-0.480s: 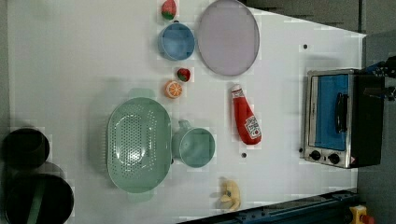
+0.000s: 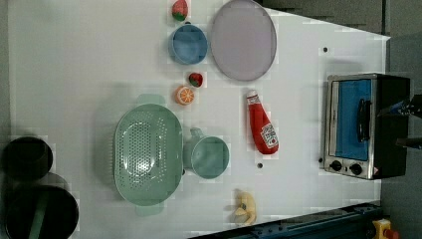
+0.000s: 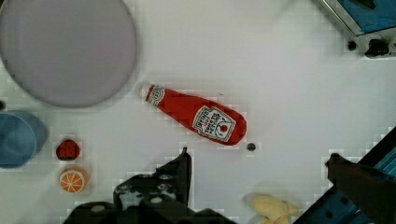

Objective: Pick Ketchup from the table and place it in strainer.

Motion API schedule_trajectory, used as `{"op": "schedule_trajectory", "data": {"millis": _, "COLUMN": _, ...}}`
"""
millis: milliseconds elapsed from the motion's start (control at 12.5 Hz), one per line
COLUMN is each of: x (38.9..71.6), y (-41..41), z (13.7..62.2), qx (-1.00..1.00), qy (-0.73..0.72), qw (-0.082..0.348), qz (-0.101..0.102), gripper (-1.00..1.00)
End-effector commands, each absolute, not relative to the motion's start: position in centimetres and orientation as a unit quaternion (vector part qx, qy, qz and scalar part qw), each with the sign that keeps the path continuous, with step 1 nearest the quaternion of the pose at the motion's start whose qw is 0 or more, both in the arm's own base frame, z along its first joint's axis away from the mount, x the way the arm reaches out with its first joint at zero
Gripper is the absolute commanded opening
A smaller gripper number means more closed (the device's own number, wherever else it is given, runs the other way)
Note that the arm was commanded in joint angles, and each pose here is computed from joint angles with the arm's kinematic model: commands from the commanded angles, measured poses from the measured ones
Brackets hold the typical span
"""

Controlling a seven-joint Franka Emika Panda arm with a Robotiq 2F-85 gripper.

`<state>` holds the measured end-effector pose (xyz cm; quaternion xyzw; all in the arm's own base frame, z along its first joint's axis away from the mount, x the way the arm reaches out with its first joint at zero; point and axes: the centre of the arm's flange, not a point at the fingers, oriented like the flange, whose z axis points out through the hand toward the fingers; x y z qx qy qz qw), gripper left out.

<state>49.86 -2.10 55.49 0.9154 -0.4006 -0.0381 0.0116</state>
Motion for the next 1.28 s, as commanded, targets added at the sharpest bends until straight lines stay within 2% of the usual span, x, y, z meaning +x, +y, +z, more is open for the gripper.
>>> {"op": "schedule_trajectory", "data": {"millis": 80, "x": 49.9, "y": -0.2, "z": 50.0, "qx": 0.942, "qy": -0.328, "qw": 0.016, "qz": -0.071, "gripper": 1.0}}
{"op": "schedule_trajectory", "data": {"millis": 240, "x": 49.4, "y": 0.8, "z": 46.7, "qx": 0.963, "qy": -0.256, "qw": 0.017, "qz": -0.085, "gripper": 1.0}}
{"op": "schedule_trajectory", "data": {"millis": 400, "x": 49.0, "y": 1.8, "z": 43.5, "qx": 0.982, "qy": -0.167, "qw": 0.012, "qz": -0.086, "gripper": 1.0}}
{"op": "schedule_trajectory", "data": {"millis": 720, "x": 48.8, "y": 2.6, "z": 37.7, "qx": 0.999, "qy": 0.009, "qw": -0.003, "qz": -0.045, "gripper": 1.0}}
{"op": "schedule_trajectory", "data": {"millis": 960, "x": 48.2, "y": 2.6, "z": 32.5, "qx": 0.995, "qy": 0.094, "qw": -0.009, "qz": -0.031, "gripper": 1.0}}
{"op": "schedule_trajectory", "data": {"millis": 1280, "x": 48.0, "y": 2.5, "z": 26.1, "qx": 0.995, "qy": 0.091, "qw": -0.018, "qz": -0.048, "gripper": 1.0}}
